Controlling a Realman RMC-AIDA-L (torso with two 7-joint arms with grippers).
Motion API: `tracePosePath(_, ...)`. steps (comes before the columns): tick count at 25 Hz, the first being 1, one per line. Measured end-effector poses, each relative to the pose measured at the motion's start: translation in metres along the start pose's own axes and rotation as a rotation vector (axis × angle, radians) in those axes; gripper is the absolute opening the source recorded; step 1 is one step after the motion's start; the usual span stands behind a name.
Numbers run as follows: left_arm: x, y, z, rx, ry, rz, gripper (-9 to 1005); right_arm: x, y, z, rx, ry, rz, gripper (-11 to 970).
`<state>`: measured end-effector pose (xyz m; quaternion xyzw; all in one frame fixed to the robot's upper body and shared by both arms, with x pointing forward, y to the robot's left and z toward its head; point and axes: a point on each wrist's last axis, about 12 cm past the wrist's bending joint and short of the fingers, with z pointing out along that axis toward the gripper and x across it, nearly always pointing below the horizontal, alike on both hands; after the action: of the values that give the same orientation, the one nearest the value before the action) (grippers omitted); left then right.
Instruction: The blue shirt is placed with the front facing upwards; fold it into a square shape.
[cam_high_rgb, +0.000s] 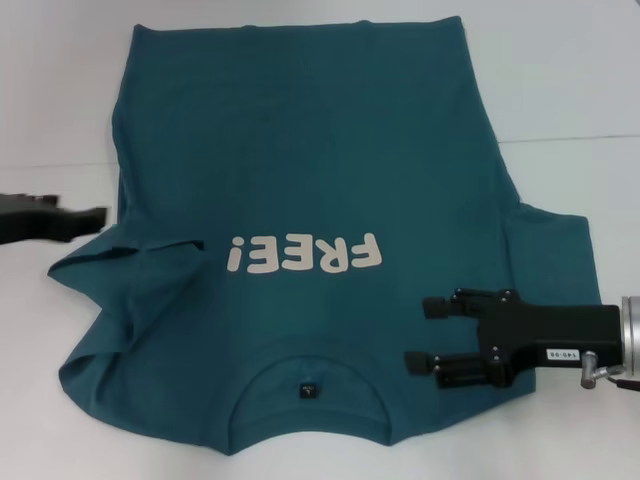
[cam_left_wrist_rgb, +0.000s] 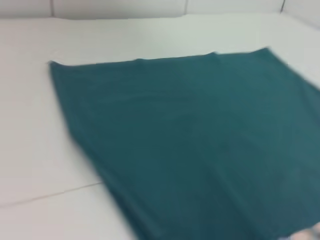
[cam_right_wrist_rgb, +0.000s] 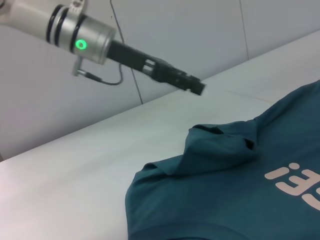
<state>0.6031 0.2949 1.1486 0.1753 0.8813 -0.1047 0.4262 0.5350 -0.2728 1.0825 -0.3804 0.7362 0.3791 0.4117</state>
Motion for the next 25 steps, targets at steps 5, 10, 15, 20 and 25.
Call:
tracePosePath(5, 0.012, 0.007, -0.001, -0.072, 0.052, 0.208, 671, -0.003, -0.001, 0.002, 0.001, -0.001, -0.007, 919)
tracePosePath(10, 0.015, 0.003, 0.007, -0.107, 0.093, 0.314, 672, -0.003, -0.001, 0.002, 0.002, -0.001, -0.007, 919)
tracePosePath(15, 0.015, -0.008, 0.019, -0.128, 0.123, 0.41, 668, -0.001, -0.001, 0.001, 0.005, 0.0, -0.004, 920)
tracePosePath(20, 0.015, -0.014, 0.031, -0.134, 0.148, 0.46, 663, 0.0, -0.001, 0.001, 0.006, 0.0, -0.001, 920)
tracePosePath(25, 0.017, -0.017, 0.039, -0.134, 0.185, 0.498, 659, 0.0, -0.001, 0.0, 0.006, 0.0, 0.0, 920)
